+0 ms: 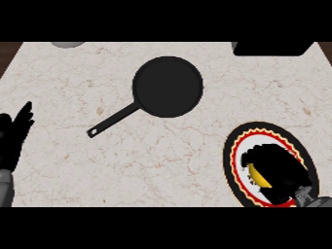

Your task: Pick the lemon from the plate and place it in the pan

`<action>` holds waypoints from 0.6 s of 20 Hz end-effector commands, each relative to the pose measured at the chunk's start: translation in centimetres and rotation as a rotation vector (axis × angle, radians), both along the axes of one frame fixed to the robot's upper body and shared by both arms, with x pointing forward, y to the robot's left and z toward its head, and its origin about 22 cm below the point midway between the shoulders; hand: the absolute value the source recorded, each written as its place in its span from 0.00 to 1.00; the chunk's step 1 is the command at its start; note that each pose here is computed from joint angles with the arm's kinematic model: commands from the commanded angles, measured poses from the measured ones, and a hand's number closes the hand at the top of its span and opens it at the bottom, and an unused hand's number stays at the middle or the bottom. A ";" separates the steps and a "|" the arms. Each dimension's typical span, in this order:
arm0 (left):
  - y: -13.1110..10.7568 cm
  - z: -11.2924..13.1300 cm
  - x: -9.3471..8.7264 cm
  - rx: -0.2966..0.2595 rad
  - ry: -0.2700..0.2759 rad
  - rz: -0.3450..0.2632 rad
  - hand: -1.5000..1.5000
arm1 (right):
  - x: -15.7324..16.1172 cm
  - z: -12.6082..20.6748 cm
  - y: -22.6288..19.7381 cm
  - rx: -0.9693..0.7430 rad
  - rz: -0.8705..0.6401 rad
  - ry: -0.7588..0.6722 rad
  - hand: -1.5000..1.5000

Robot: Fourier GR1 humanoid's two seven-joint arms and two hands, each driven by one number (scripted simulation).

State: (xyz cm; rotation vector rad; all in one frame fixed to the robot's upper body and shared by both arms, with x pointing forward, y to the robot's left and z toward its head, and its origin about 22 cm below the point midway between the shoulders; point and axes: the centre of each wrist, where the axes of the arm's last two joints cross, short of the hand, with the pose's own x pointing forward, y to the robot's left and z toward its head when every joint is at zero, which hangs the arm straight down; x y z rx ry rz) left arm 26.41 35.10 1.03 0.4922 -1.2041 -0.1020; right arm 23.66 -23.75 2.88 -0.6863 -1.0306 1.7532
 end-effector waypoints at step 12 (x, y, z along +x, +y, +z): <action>0.2 0.5 0.2 -0.008 -0.001 0.042 0.50 | -1.2 -2.1 0.1 0.070 -0.512 -0.089 1.00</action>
